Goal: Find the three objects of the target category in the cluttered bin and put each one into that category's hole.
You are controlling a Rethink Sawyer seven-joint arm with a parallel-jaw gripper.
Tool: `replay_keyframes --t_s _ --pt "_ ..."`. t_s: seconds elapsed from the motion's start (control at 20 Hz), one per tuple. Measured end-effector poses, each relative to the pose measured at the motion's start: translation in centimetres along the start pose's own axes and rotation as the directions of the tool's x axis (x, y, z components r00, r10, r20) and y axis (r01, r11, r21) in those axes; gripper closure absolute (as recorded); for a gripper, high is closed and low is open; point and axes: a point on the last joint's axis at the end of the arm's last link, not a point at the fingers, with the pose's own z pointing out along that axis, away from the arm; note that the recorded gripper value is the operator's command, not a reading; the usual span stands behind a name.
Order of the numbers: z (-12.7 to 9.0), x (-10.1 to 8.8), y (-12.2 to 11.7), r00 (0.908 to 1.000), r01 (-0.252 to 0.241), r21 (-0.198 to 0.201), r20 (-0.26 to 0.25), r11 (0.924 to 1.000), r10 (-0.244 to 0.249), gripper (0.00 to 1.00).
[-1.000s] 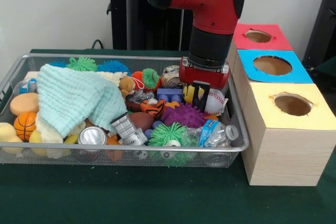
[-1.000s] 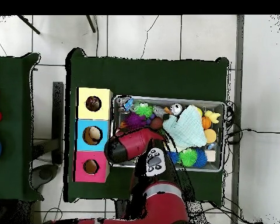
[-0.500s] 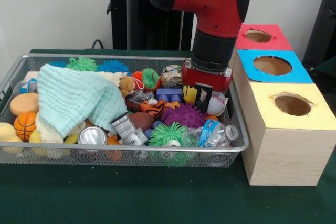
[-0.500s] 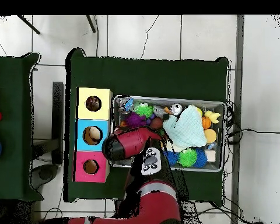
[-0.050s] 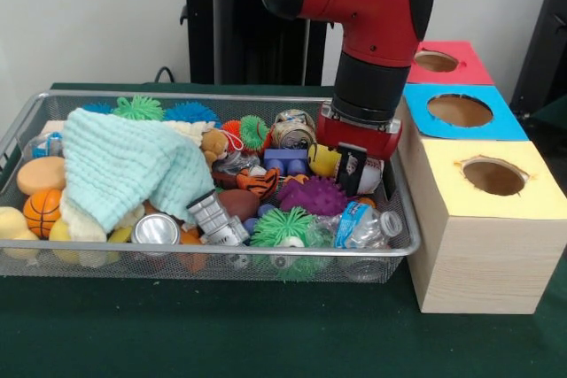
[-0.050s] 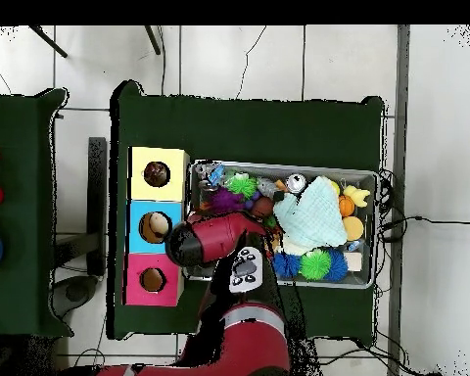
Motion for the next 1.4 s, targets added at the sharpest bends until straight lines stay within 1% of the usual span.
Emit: replay_keyframes --t_s 0.2,0.35,0.7,0.9,1.1,1.15,1.4 --pt "0.0 0.0 0.1 0.9998 -0.017 0.003 -0.003 0.9998 0.017 1.00" --pt "0.1 -0.2 0.1 0.9991 -0.042 0.002 -0.009 0.9991 0.042 1.00" --pt "0.2 -0.4 0.0 0.9979 -0.063 0.000 -0.014 0.9980 0.063 1.00" --pt "0.3 -0.6 -0.1 0.9972 -0.073 -0.005 -0.016 0.9973 0.073 1.00" --pt "0.3 -1.0 -0.2 0.9956 -0.092 -0.023 -0.022 0.9955 0.091 1.00" --pt "0.1 -0.8 -0.5 0.9934 -0.109 -0.035 -0.040 0.9935 0.107 1.00" --pt "-1.1 0.2 -0.8 0.9879 -0.135 -0.058 -0.085 0.9892 0.130 1.00"
